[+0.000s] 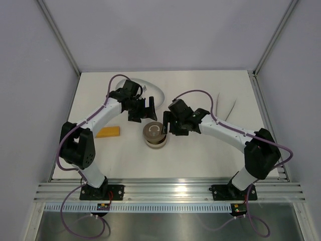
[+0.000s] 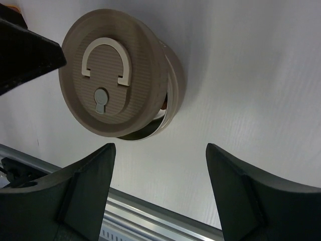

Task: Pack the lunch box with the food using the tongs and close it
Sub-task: Close the box lid on the packing box.

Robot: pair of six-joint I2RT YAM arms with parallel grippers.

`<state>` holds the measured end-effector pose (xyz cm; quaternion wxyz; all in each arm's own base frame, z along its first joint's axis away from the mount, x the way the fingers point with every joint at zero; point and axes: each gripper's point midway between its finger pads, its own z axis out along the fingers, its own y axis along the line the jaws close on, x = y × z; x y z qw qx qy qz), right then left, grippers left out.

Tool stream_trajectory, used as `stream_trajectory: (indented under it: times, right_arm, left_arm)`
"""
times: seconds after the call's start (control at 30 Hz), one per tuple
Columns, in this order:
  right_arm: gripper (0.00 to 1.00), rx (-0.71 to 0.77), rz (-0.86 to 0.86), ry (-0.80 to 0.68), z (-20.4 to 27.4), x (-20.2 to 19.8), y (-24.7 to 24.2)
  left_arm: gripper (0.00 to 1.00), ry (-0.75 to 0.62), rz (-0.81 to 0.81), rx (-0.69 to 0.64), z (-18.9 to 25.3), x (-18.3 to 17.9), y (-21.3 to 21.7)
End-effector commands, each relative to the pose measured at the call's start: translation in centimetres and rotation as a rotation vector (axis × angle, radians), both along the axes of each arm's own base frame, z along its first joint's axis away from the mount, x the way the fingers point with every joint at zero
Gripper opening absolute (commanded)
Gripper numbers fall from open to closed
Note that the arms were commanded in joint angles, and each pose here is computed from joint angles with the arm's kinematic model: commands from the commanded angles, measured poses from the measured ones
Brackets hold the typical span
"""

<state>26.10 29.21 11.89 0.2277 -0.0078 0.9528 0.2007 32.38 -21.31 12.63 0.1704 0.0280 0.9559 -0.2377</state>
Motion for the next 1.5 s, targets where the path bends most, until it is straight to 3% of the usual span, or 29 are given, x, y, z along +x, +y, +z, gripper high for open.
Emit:
stream_trajectory:
  times: [0.0,0.57,0.8,1.17,1.47]
  right_arm:
    - [0.80,0.100,0.003,-0.026,1.8,1.4,3.1]
    - [0.75,0.080,-0.011,0.040,-1.6,2.1,4.4]
    - [0.63,0.081,-0.012,0.048,-1.8,1.7,4.2]
    - [0.36,0.084,-0.021,0.067,-2.6,1.3,4.0]
    - [0.23,0.083,-0.019,0.068,-2.7,1.1,4.0]
  left_arm:
    - [0.99,-0.029,-0.025,-0.085,0.9,0.7,-1.4]
    - [0.99,0.064,-0.052,-0.117,-2.5,-0.9,-2.0]
    - [0.99,0.091,-0.060,-0.163,-2.4,-1.4,-2.6]
    - [0.99,0.091,-0.059,-0.172,-2.2,-1.8,-2.7]
    - [0.99,0.078,-0.056,-0.170,-1.6,-2.0,-2.4]
